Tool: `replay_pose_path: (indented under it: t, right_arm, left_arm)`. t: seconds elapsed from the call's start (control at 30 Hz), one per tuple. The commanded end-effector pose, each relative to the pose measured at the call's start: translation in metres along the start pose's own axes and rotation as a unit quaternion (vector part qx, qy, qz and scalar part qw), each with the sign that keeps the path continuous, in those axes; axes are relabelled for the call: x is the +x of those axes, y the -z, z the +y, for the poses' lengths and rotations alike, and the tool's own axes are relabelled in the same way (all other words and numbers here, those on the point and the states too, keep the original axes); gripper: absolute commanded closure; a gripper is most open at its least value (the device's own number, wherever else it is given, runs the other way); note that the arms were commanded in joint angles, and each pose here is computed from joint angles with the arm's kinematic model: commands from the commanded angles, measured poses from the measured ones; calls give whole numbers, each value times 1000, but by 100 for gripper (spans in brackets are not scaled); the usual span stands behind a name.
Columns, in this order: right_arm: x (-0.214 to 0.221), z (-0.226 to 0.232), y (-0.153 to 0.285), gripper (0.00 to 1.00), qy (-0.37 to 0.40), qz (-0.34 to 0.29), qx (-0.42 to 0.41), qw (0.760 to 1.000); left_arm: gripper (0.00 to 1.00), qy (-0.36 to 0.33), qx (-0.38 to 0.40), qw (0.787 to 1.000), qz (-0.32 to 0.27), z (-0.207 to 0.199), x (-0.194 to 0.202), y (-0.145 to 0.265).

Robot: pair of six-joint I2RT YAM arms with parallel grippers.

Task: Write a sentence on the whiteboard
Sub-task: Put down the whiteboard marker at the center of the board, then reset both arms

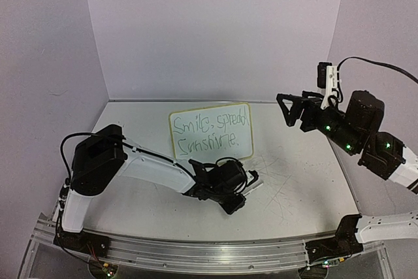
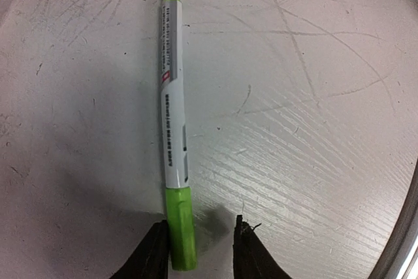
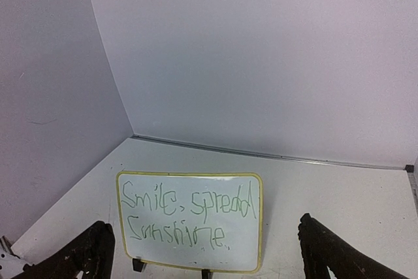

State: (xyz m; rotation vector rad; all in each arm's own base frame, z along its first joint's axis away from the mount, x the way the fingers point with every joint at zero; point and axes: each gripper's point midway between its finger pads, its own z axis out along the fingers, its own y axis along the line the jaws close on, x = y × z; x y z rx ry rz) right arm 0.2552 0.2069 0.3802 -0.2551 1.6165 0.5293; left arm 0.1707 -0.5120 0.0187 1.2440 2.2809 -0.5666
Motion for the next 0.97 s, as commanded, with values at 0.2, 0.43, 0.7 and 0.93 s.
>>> replay_pose_path:
  t: [0.2,0.43,0.7,0.93]
  right_arm:
    - [-43,-26,21,2,25,-46,71,996]
    - [-107,-40,58,2,53,-107,107,987]
    - [-164,-46,100,2,36,-174,106,978]
    - [-175,-50,110,2,16,-201,108,974]
  left_arm:
    - [39,-20,-53,981,-184,12,-111,168]
    - [15,5,-151,892,-425,55,-174,384]
    - [5,2,-160,797,-583,62,-163,549]
    - [6,14,-172,766,-619,72,-140,603]
